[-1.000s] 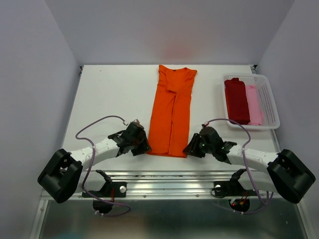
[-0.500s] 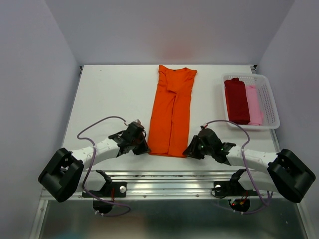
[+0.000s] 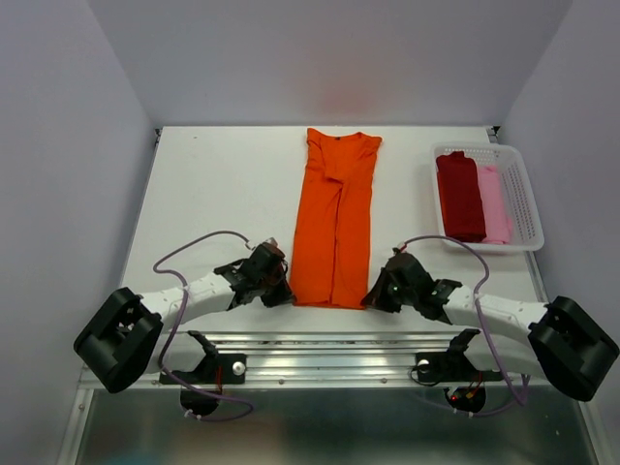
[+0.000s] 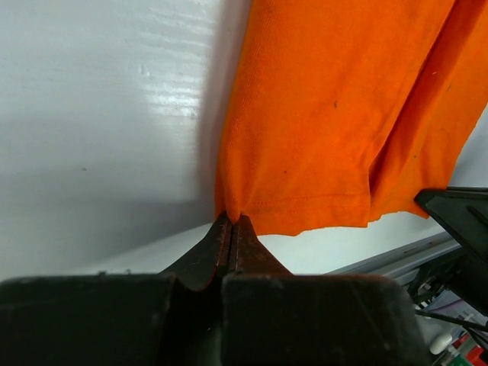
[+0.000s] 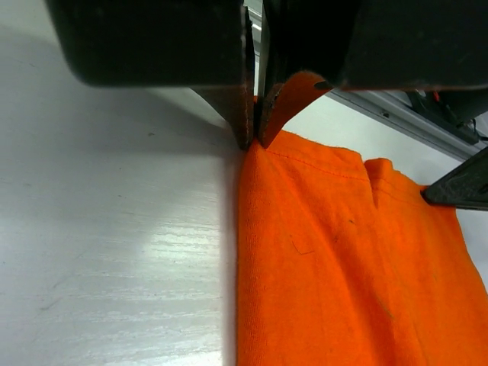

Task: Roll the t-shirts
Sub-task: Roll the T-shirt to the center of the board.

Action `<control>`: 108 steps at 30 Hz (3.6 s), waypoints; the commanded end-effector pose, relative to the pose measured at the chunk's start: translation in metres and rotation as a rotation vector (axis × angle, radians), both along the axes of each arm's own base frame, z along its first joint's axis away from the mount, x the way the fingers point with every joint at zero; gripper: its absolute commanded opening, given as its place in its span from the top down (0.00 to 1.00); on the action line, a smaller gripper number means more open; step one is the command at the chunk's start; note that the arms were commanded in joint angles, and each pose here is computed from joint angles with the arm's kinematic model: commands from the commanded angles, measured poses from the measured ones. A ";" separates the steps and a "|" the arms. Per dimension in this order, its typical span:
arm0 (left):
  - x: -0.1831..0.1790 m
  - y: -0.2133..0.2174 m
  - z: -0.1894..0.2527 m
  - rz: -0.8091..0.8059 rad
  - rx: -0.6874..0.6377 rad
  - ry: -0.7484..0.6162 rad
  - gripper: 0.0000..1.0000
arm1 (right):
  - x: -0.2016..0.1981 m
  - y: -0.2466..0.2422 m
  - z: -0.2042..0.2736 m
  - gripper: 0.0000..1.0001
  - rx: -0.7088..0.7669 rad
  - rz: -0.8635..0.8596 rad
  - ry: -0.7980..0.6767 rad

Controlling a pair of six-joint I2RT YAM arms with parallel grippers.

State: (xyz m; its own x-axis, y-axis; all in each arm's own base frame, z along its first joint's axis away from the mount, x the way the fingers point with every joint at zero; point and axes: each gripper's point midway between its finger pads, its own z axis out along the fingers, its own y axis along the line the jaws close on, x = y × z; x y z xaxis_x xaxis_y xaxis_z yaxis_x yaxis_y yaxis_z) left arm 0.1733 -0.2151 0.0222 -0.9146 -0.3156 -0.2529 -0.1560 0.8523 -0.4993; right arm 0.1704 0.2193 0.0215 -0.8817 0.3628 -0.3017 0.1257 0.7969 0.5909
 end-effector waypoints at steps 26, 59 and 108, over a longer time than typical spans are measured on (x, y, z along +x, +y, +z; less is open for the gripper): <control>0.096 -0.041 0.090 0.087 0.070 -0.258 1.00 | 0.090 -0.016 0.084 0.99 -0.307 -0.106 -0.336; 0.027 -0.032 0.043 -0.026 0.000 -0.060 1.00 | 0.026 -0.001 0.033 0.99 -0.182 0.102 -0.140; 0.005 -0.037 0.047 0.004 0.037 -0.038 1.00 | 0.019 -0.033 0.047 0.99 -0.298 0.012 -0.165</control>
State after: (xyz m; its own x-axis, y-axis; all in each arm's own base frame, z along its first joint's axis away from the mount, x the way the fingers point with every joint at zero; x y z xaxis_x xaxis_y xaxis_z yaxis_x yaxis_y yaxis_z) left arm 0.1568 -0.2424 0.0482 -0.9333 -0.2705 -0.2363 -0.1409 0.8809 -0.4519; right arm 0.1699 0.1850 0.0479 -0.8656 0.1935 -0.4617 0.0206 0.9353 0.3533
